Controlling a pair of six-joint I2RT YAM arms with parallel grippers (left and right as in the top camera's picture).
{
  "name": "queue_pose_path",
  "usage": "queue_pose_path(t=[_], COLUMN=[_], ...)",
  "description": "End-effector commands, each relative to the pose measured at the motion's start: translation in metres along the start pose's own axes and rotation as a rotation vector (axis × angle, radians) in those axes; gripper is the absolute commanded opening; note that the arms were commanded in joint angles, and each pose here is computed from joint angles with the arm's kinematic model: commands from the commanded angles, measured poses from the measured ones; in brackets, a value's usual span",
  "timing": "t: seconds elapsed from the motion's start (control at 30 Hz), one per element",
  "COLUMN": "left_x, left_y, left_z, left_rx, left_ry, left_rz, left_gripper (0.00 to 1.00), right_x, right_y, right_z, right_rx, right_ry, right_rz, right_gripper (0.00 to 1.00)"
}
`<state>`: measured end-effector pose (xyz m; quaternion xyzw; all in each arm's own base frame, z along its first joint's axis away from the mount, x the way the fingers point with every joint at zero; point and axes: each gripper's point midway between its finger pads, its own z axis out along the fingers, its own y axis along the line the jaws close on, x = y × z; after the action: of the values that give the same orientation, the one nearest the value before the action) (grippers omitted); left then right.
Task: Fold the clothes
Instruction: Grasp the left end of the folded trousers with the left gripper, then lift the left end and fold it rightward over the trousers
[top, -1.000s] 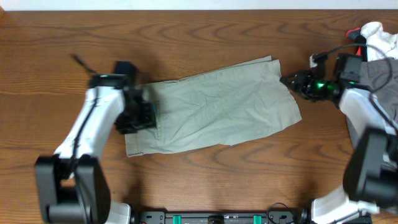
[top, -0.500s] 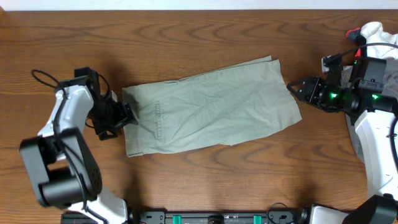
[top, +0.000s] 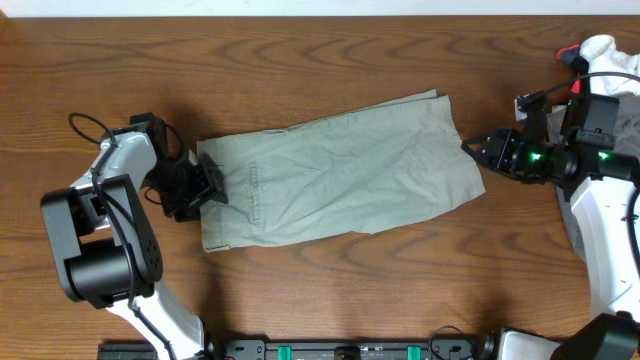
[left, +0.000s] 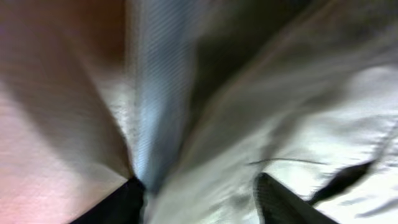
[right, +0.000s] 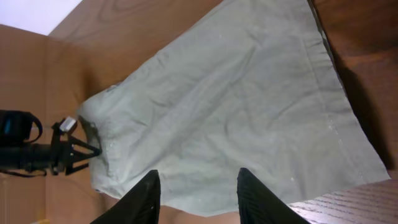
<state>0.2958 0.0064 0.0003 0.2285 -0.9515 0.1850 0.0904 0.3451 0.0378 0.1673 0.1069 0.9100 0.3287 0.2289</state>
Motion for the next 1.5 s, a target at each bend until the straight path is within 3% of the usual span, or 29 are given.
queue_pose_path(t=[0.0, 0.23, 0.37, 0.53, 0.77, 0.93, 1.07, 1.3, 1.47], left_x=[0.01, 0.006, 0.002, -0.004, 0.002, 0.014, 0.021, 0.034, 0.039], left_y=[-0.004, -0.005, -0.014, -0.037, -0.032, -0.047, -0.069, -0.133, -0.176], left_z=[0.042, 0.042, 0.023, -0.044, -0.151, -0.205, -0.212, -0.177, -0.153], left_rx=[0.059, 0.063, 0.068, 0.077, -0.139, -0.166, -0.165, -0.141, -0.097], left_ry=[0.106, 0.088, 0.06, -0.075, -0.341, -0.433, -0.443, -0.409, -0.414], left_rz=[0.028, 0.038, 0.05, 0.112, 0.166, 0.239, 0.316, 0.446, 0.454], left_gripper=[0.41, 0.06, 0.06, 0.06, 0.06, 0.06, 0.06, 0.06, 0.06], right_x=[-0.001, -0.001, 0.0, 0.001, 0.0, 0.001, 0.0, 0.001, 0.003], right_y=[0.003, 0.003, 0.003, 0.002, 0.003, 0.002, 0.003, 0.003, 0.002], right_z=[-0.004, -0.004, -0.004, -0.004, -0.004, -0.004, -0.004, -0.004, -0.004], right_rx=[-0.002, -0.002, -0.002, -0.001, -0.002, -0.001, -0.002, -0.002, 0.0], right_ry=[-0.01, -0.011, -0.008, -0.005, -0.006, -0.005, -0.006, -0.004, 0.004], right_rz=[-0.025, -0.025, -0.022, -0.02, -0.021, -0.02, -0.02, -0.016, -0.009], right_gripper=[0.38, 0.37, 0.37, 0.36, 0.36, 0.36, 0.35, 0.35, 0.35])
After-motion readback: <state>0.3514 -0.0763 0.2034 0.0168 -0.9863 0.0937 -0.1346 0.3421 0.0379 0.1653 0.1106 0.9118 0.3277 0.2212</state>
